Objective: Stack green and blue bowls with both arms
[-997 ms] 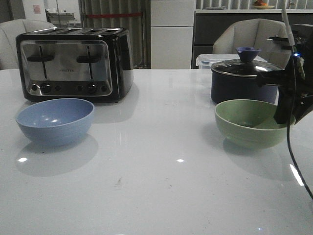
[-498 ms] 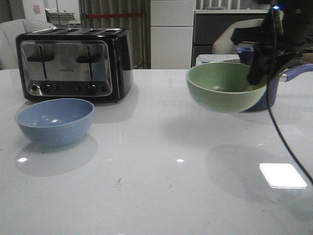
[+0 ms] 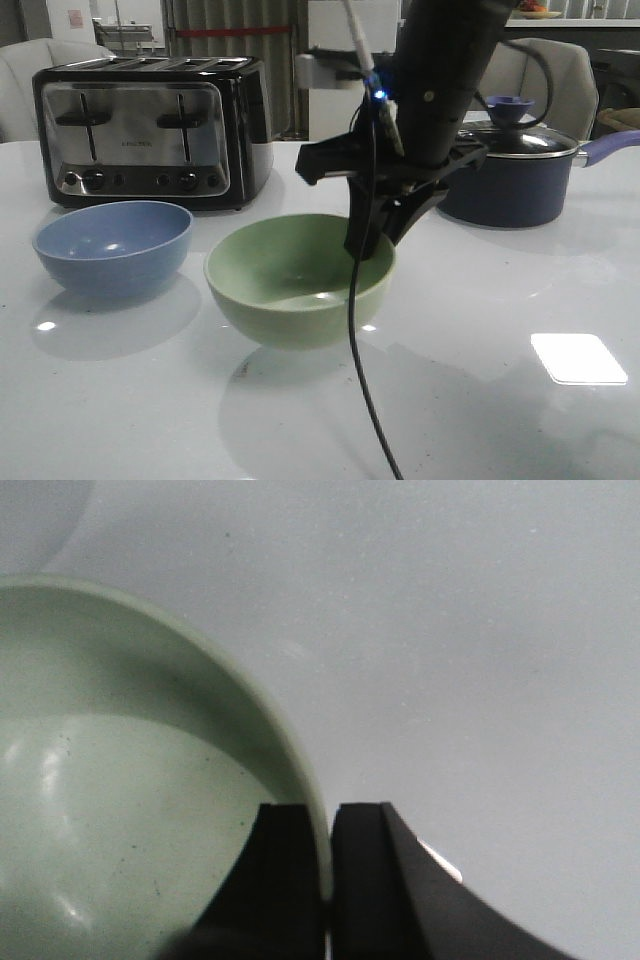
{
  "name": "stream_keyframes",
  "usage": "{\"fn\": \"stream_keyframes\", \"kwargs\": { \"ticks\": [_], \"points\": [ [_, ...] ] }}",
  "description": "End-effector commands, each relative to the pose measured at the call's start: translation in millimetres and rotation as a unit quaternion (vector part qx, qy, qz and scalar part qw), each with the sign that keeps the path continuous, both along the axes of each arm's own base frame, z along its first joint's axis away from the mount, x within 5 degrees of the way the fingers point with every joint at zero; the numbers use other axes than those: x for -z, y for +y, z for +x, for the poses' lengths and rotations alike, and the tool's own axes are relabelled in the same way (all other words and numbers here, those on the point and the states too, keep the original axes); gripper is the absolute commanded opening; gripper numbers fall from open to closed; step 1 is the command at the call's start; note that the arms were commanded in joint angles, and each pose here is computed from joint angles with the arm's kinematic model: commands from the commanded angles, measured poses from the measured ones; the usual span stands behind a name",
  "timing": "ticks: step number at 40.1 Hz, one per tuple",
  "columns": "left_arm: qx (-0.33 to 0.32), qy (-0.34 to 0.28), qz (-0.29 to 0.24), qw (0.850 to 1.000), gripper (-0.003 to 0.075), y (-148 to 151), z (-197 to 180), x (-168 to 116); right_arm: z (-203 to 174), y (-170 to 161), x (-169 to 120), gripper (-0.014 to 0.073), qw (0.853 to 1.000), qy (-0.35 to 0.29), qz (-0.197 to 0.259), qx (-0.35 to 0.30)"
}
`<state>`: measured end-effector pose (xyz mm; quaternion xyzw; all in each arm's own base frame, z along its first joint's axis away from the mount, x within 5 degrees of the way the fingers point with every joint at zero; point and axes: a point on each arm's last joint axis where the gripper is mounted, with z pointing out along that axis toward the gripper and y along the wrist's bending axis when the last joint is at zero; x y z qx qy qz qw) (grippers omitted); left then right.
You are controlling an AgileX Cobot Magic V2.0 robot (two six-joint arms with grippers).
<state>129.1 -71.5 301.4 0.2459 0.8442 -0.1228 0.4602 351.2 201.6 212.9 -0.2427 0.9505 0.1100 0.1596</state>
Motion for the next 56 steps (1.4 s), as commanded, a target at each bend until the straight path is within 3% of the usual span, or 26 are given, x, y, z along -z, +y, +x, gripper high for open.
{"fn": "stream_keyframes", "kwargs": {
  "ticks": [1, 5, 11, 15, 26, 37, 46, 56],
  "points": [
    [0.0, -0.039, -0.026, 0.999, 0.0616, -2.7, 2.5, -14.8, 5.6, 3.0, -16.5, 0.0102, 0.999, -0.042, 0.021, 0.002],
    [0.0, -0.039, -0.026, 0.999, 0.0616, -2.7, 2.5, -14.8, 7.6, 4.0, -9.2, 0.0144, 0.999, -0.035, 0.018, 0.002],
    [0.0, -0.039, -0.026, 0.999, 0.0616, -2.7, 2.5, -14.8, 8.6, 4.4, -11.1, 0.0353, 0.999, -0.043, 0.021, 0.003],
    [0.0, -0.039, -0.026, 0.999, 0.0616, -2.7, 2.5, -14.8, 7.9, 3.5, -18.7, 0.0438, 0.998, -0.054, 0.024, 0.003],
    [0.0, -0.039, -0.026, 0.999, 0.0616, -2.7, 2.5, -14.8, -15.4, -8.5, -82.0, 0.0442, 0.989, -0.139, 0.058, -0.006],
    [0.0, -0.039, -0.026, 0.999, 0.0616, -2.7, 2.5, -14.8, -85.1, -43.8, -134.7, 0.0442, 0.969, -0.229, 0.086, -0.028],
    [0.0, -0.039, -0.026, 0.999, 0.0616, -2.7, 2.5, -14.8, -153.5, -81.8, -144.5, 0.0442, 0.957, -0.27, 0.101, -0.032],
    [0.0, -0.034, -0.024, 0.999, 0.0616, -3.8, 4.6, -12.9, -219.0, -117.9, -127.6, 0.0442, 0.948, -0.297, 0.114, -0.032]
  ]
}}
